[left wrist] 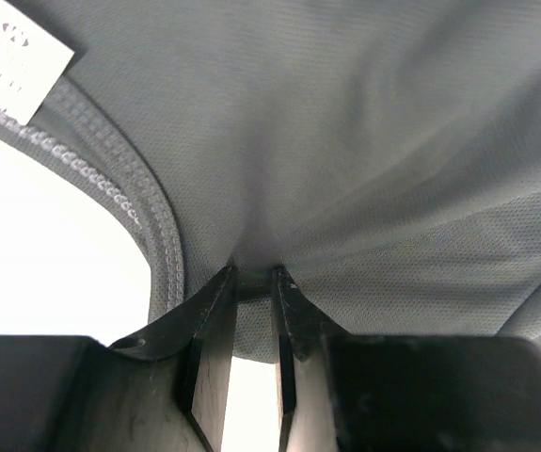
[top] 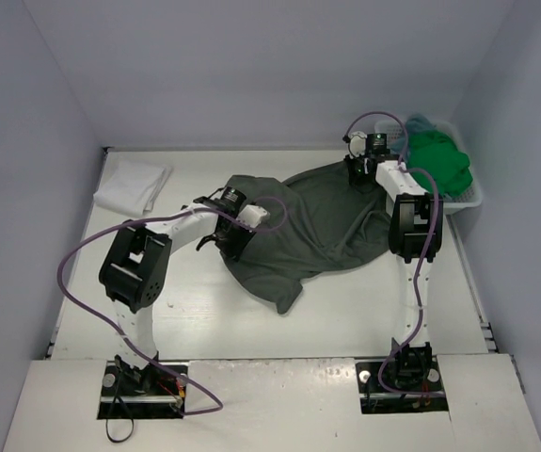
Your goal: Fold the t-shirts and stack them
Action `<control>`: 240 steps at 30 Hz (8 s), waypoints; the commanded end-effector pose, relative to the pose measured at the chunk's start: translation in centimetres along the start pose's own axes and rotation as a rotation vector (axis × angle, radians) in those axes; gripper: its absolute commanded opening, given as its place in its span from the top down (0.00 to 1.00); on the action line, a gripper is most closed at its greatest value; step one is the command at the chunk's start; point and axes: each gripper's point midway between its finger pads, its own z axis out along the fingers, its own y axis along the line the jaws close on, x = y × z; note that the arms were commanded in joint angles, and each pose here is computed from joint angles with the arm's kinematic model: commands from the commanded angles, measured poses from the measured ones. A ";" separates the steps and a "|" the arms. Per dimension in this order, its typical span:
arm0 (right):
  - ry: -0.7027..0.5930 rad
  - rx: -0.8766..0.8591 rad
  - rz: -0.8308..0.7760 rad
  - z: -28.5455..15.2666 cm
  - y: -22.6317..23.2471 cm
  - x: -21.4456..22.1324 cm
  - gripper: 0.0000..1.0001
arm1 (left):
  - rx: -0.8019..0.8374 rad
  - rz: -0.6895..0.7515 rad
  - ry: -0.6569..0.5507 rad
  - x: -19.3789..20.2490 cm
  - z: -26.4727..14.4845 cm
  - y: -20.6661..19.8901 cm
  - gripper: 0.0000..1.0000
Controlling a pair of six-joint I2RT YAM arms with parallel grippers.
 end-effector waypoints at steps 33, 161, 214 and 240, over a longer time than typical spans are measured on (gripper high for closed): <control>0.018 -0.024 -0.013 -2.0 2.7 -1.1 1.00 | 0.041 -0.185 0.140 3.5 -11.0 5.5 1.00; 0.069 -0.107 0.007 -5.0 5.2 -0.4 0.89 | -0.016 -0.340 -0.495 -20.0 -4.8 18.6 0.64; 0.106 -0.140 -0.004 -4.1 5.6 1.4 0.89 | -0.012 -0.155 -0.432 -14.9 -9.6 6.9 1.00; 0.130 -0.078 -0.077 -5.8 5.2 1.2 0.89 | 0.391 0.026 0.042 -2.6 -7.7 -4.7 0.76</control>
